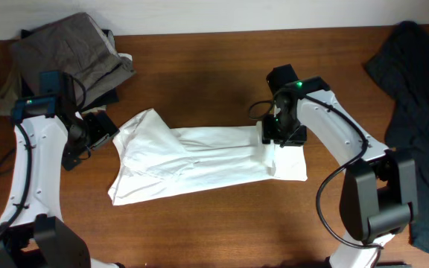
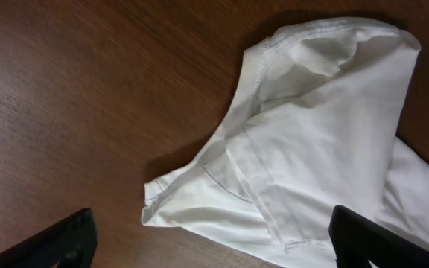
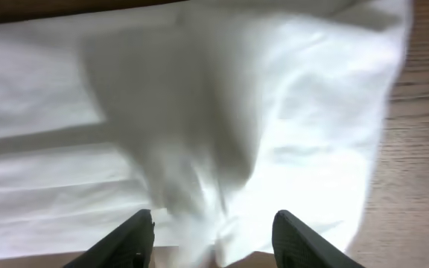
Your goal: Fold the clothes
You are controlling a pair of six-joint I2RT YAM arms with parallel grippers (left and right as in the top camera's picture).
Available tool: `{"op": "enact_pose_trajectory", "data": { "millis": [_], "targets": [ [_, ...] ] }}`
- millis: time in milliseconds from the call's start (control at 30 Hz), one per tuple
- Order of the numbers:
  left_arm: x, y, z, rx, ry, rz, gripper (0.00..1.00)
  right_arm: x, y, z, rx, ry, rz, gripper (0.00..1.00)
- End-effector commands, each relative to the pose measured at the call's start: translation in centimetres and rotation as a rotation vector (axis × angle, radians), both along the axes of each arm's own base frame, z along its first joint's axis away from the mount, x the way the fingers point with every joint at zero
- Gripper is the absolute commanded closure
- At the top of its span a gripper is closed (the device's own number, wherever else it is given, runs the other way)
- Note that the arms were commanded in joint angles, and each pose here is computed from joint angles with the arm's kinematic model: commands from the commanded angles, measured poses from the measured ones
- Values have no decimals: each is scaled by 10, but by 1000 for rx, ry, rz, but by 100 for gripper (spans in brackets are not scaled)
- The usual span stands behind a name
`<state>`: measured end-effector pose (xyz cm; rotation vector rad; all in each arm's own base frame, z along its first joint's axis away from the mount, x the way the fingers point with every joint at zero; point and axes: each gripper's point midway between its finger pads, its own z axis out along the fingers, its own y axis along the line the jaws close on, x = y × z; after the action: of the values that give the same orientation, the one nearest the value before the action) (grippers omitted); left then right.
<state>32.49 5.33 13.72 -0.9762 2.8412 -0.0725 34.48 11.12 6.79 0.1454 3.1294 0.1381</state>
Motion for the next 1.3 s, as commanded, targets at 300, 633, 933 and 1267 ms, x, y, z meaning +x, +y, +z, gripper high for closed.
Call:
{"op": "enact_pose_trajectory", "data": {
  "millis": [300, 633, 933, 1267],
  "targets": [
    [-1, -1, 4, -2, -13, -3, 1, 22, -58, 40, -68, -19, -25, 37],
    [-1, -1, 4, -2, -12, -3, 1, 16, -12, -36, 236, -64, 46, 96],
    [-1, -1, 4, -2, -12, -3, 1, 10, -17, -56, 220, -83, 39, 96],
    [-2, -1, 4, -2, -10, -2, 1, 40, -55, 63, 14, -190, 21, 11]
  ]
}}
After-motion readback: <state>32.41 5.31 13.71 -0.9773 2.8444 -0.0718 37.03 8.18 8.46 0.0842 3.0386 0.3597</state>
